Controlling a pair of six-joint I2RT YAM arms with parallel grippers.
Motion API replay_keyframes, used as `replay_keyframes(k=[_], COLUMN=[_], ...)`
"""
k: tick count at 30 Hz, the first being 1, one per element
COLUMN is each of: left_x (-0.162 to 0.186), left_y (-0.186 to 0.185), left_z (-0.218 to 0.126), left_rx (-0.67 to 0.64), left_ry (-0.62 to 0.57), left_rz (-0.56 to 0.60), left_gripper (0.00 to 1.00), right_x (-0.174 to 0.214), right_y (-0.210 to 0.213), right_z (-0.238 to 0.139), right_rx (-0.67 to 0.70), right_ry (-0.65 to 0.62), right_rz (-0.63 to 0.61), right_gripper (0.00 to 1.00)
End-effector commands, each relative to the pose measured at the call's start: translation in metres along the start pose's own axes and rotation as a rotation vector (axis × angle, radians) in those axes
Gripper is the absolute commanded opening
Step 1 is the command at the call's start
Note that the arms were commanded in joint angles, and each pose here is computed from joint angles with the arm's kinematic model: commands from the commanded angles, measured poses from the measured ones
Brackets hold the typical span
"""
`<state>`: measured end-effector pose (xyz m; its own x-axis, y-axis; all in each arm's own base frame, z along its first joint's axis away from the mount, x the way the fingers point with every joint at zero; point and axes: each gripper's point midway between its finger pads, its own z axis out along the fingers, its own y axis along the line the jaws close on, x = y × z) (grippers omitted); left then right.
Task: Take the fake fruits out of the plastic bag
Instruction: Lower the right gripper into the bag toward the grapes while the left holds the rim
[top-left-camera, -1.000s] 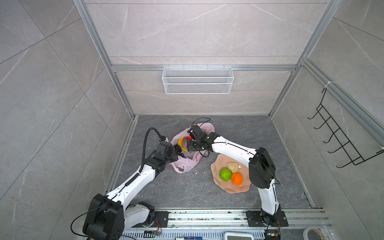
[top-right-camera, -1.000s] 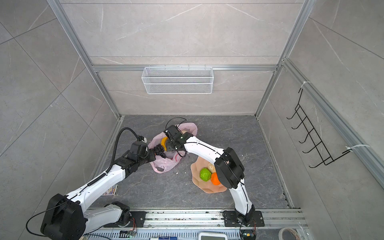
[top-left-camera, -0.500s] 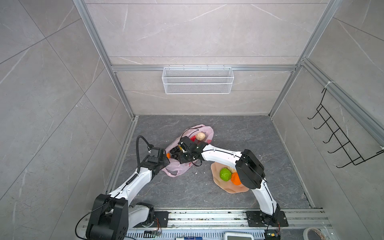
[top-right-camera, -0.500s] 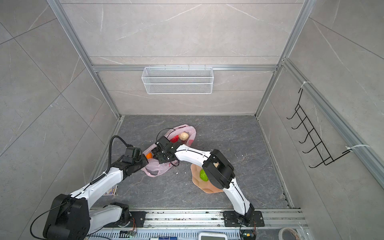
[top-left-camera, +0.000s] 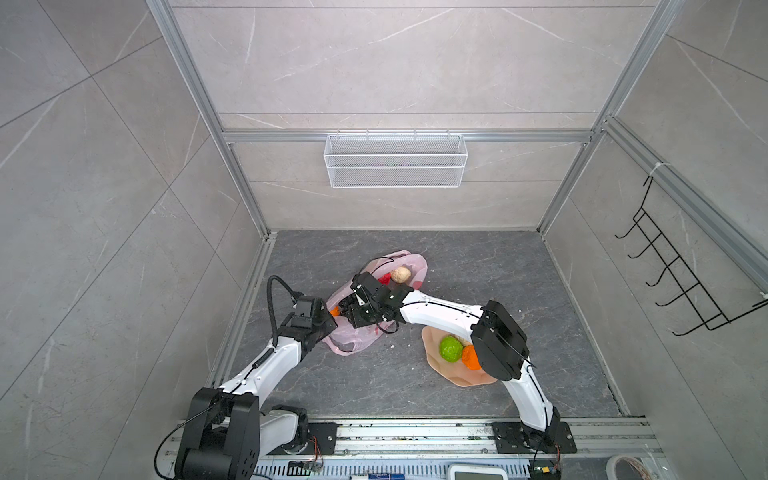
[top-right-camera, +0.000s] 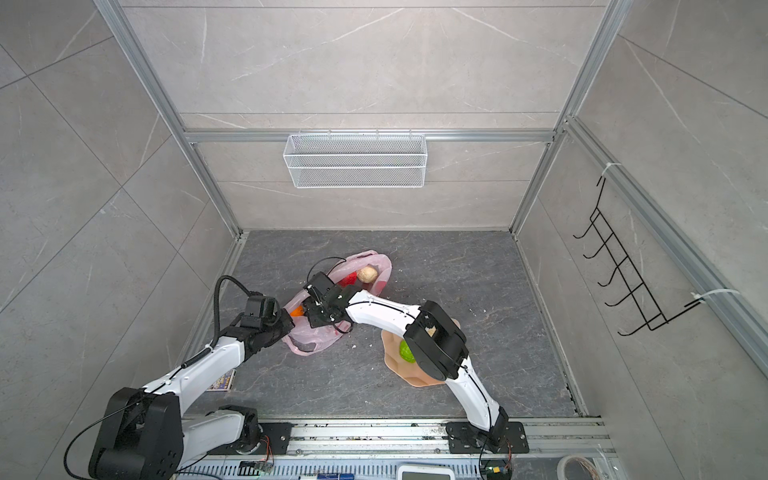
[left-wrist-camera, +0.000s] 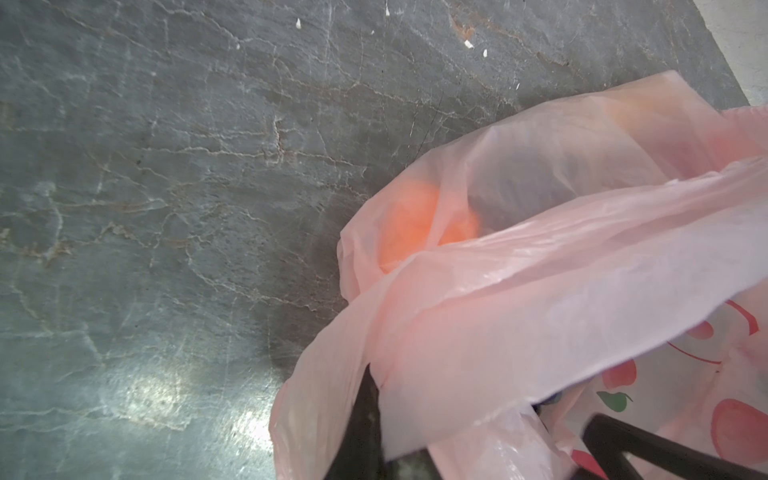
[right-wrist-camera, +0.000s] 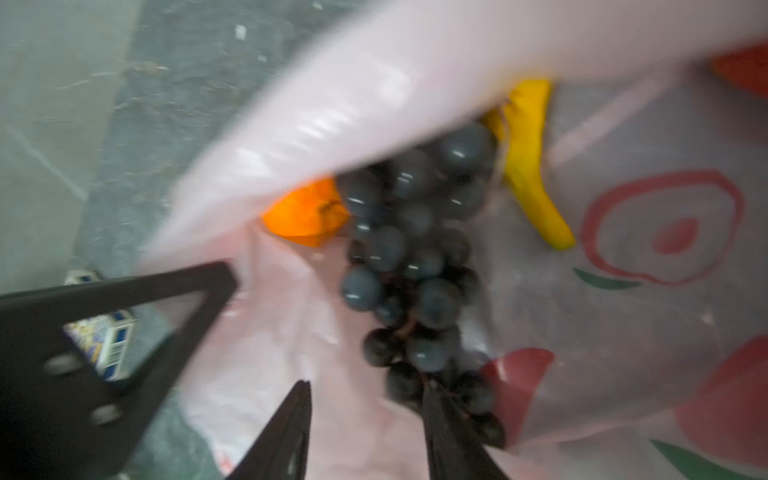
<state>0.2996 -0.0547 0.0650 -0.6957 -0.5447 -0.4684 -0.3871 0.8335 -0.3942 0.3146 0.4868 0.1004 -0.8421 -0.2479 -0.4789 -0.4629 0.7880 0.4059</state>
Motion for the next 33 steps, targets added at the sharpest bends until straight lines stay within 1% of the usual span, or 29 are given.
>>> replay_keyframes(k=[1, 8, 14, 22, 26, 33], left_x=[-0.004, -0.001, -0.001, 0.004, 0.006, 0.009], left_y=[-0.005, -0.002, -0.003, -0.001, 0.001, 0.003], left_z=[-0.004, -0.003, -0.004, -0.004, -0.004, -0.007], left_rx=[0.032, 0.028, 0.033, 0.040, 0.039, 0.045], left_ry=[-0.023, -0.016, -0.016, -0.010, -0.008, -0.008], left_rz=[-0.015, -0.012, -0.008, -0.014, -0.019, -0.023], left_gripper=[0.03, 0.03, 0.03, 0.03, 0.03, 0.03], right_x=[-0.015, -0.015, -0.010, -0.010, -0.010, -0.016], right_y=[0.018, 0.017, 0.015, 0.005, 0.004, -0.003], right_z=[0.003, 0.027, 0.041, 0.054, 0.063, 0.067], right_rx=[-0.047, -0.038, -0.048, -0.012, -0.015, 0.022], right_ry=[-0.020, 0.000, 0.018, 0.018, 0.026, 0.014], right_rz=[0.032, 0.107, 0.125, 0.148, 0.162, 0.175], right_gripper=[0.42, 0.30, 0.26, 0.26, 0.25, 0.24])
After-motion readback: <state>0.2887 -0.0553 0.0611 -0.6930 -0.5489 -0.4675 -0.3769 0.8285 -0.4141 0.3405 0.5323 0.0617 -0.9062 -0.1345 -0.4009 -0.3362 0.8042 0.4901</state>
